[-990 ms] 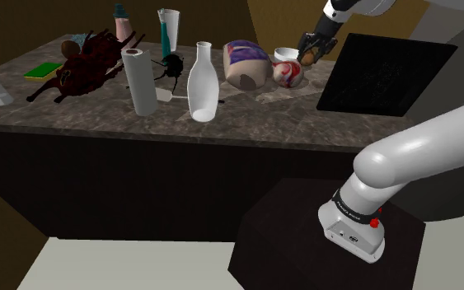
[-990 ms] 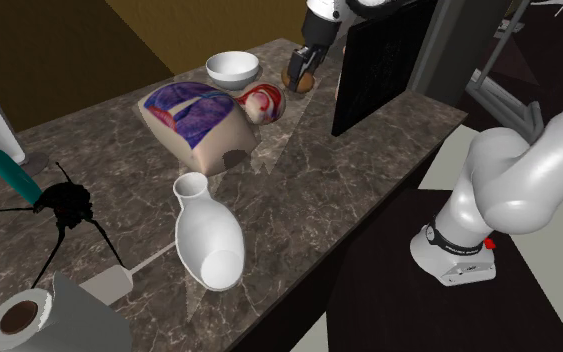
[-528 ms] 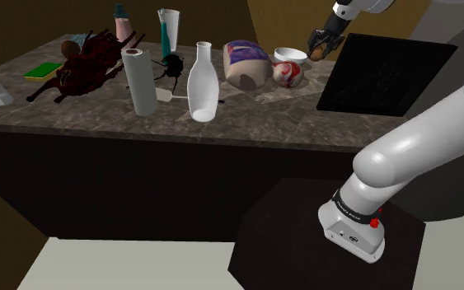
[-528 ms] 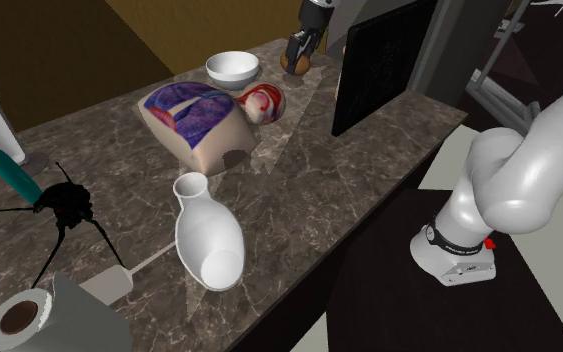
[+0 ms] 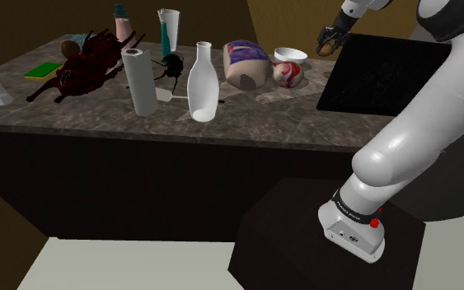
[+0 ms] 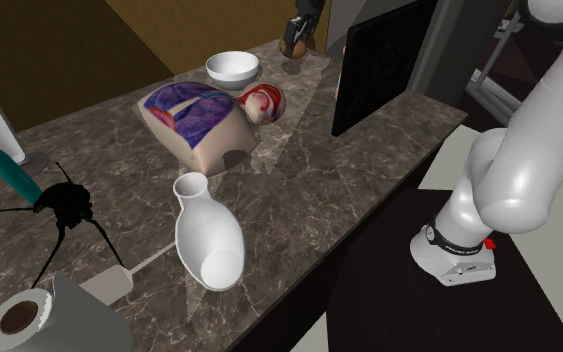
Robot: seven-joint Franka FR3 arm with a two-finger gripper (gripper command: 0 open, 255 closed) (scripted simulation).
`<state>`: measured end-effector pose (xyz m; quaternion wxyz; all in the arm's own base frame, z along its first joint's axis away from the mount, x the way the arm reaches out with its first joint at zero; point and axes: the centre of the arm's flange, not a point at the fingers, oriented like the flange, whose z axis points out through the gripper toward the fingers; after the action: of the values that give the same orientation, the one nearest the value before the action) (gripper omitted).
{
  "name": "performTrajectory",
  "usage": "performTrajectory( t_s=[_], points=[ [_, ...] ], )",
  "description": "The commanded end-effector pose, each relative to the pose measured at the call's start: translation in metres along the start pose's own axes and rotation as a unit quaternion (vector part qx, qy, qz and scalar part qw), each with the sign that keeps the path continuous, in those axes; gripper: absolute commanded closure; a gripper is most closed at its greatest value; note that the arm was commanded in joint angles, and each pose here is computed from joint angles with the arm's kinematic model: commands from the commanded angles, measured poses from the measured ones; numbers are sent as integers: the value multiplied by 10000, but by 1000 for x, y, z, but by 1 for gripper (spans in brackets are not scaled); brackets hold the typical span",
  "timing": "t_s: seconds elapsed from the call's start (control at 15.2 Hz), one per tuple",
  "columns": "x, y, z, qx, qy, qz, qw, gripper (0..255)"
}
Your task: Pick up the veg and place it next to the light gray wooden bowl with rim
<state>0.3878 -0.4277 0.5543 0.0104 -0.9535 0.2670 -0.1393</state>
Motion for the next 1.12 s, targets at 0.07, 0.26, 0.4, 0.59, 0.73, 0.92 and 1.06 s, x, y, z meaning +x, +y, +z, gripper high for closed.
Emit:
performTrajectory(
  t_s=[0.07,0.26,0.4,0.59,0.73,0.92,1.06],
  points=[
    [25,34,3,-2,5,-13,10000,255],
    [48,66,7,-2,5,-13,10000,255],
    [63,88,9,-2,5,-13,10000,255],
    [77,110,16,-2,5,-13,10000,255],
    [75,111,26,-2,5,-13,10000,255],
    [71,112,41,-2,5,-13,10000,255],
    [68,113,51,-2,5,-13,10000,255]
  ],
)
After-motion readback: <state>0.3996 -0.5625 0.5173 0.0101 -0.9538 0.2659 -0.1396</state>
